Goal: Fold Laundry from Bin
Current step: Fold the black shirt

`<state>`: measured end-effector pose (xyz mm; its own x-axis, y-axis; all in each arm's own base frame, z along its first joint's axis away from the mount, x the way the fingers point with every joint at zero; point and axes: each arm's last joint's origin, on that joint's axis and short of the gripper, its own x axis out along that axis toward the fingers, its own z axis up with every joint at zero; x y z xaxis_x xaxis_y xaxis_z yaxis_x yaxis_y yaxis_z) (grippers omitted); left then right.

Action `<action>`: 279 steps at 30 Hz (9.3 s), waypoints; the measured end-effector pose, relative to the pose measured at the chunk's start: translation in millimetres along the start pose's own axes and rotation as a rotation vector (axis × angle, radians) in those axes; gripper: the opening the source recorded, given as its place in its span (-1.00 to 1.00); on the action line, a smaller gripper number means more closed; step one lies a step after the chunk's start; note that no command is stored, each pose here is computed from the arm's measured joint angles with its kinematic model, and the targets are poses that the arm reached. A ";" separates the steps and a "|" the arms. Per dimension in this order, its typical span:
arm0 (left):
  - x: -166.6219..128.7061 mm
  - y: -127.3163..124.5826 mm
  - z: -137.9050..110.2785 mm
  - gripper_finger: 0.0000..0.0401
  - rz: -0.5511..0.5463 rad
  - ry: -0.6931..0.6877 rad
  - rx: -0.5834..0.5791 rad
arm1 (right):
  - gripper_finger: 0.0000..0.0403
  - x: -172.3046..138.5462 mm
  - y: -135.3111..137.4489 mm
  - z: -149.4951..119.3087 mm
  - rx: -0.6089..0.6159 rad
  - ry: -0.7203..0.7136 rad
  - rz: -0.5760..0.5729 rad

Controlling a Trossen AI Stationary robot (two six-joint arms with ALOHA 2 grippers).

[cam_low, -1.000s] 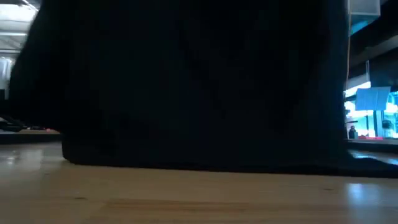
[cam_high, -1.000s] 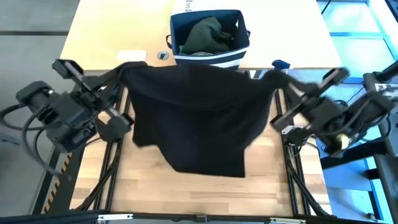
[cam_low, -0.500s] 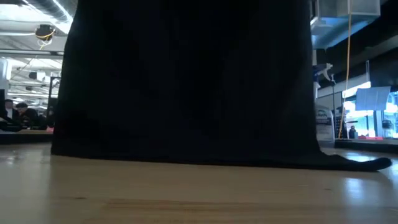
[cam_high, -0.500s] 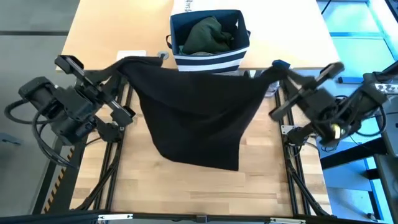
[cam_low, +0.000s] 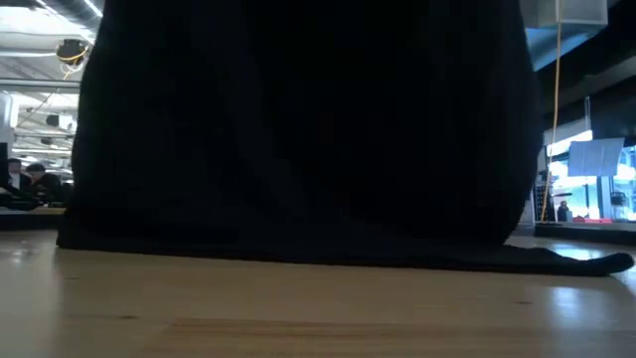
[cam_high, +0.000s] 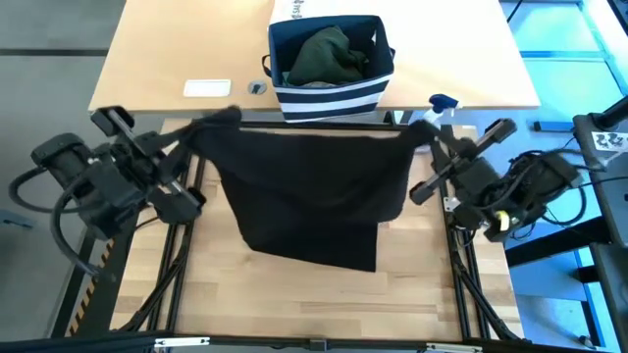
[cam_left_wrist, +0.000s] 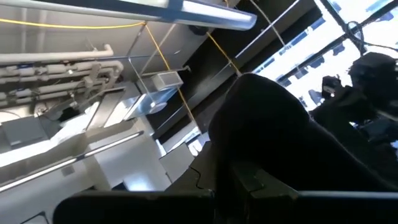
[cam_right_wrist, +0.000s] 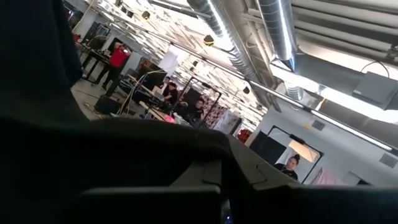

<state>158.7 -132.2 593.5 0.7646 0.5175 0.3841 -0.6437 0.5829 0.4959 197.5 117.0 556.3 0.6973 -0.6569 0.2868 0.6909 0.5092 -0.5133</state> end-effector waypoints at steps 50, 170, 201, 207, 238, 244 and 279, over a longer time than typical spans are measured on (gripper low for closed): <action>-17.4 -38.9 11.2 -1.00 -0.142 -0.047 0.122 | -1.00 -72.8 47.1 11.0 -0.094 -0.265 0.306; 106.0 96.0 -99.4 -1.00 0.097 -0.161 -0.104 | -1.00 107.6 -160.7 -39.6 0.219 -0.163 0.021; 115.8 176.6 -156.7 -1.00 0.134 -0.156 -0.055 | -1.00 139.7 -199.4 -78.2 0.117 -0.156 -0.053; 114.9 180.2 -154.6 -1.00 0.155 -0.190 -0.042 | -1.00 139.5 -201.8 -73.6 0.121 -0.217 -0.067; 92.4 186.8 -132.1 -1.00 0.131 -0.324 -0.025 | -1.00 135.2 -206.3 -66.0 0.179 -0.289 -0.073; 66.7 183.4 -115.6 -1.00 -0.015 -0.363 -0.079 | -1.00 125.2 -203.7 -65.2 0.223 -0.277 0.047; -31.9 38.6 -230.3 -1.00 -0.577 -0.257 -0.291 | -1.00 -11.0 65.3 -119.3 0.162 -0.050 0.478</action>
<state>101.9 18.1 421.0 0.9477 -0.0695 0.3114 -0.0868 0.8831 0.4611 212.0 91.2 423.2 0.9483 -0.3041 0.0914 0.3106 0.8286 -0.4658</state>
